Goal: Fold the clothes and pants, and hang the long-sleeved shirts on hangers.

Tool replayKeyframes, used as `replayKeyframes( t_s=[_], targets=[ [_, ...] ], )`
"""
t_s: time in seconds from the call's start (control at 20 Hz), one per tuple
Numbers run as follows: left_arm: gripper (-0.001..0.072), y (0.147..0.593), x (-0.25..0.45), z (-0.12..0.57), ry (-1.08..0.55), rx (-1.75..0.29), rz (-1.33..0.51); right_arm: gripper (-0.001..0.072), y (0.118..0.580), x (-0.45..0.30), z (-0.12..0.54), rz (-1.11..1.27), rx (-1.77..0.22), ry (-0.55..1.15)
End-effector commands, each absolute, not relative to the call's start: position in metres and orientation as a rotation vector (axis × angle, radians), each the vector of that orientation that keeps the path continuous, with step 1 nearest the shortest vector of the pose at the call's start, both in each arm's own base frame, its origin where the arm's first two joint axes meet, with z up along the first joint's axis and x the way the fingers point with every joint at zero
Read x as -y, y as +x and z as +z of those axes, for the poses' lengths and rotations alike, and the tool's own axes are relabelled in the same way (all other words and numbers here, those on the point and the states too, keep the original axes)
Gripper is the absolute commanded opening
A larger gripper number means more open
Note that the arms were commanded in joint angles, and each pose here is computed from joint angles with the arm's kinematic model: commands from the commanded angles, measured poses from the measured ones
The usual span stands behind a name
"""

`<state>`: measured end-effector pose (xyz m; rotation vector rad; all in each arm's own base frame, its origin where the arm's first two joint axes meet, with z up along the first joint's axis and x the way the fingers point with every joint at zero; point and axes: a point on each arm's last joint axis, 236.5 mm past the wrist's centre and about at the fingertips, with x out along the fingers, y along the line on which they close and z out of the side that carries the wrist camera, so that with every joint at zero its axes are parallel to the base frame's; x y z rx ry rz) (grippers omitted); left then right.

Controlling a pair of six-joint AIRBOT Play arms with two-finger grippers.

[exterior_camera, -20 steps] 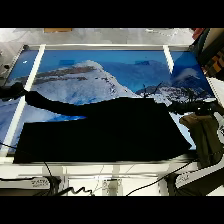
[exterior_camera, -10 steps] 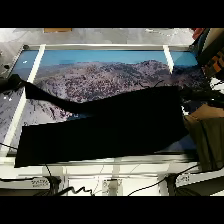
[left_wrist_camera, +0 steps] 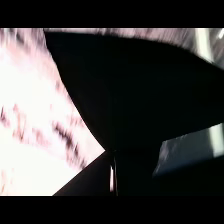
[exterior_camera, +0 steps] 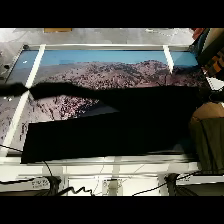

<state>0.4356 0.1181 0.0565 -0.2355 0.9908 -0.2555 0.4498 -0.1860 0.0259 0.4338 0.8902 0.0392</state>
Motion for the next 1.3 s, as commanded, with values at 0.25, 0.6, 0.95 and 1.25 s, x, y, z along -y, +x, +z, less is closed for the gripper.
replayKeyframes(
  t_s=[0.25,0.6,0.95,1.25],
  targets=[
    [0.0711,0.342,-0.136,-0.069,-0.206,-1.432,-0.17,0.002,0.441,0.189,0.022,0.017,-0.927,0.45],
    [0.0705,0.421,-0.143,-0.045,-0.505,-1.137,0.027,0.002,0.441,0.189,0.022,0.017,-0.927,0.45],
    [0.0705,0.445,-0.142,-0.08,-0.558,-1.128,-0.018,0.002,0.445,0.192,0.023,0.004,-0.91,0.448],
    [0.0614,0.456,-0.134,-0.094,-0.495,-1.122,-0.044,0.002,0.446,0.192,0.024,0.005,-0.904,0.452]
  ],
)
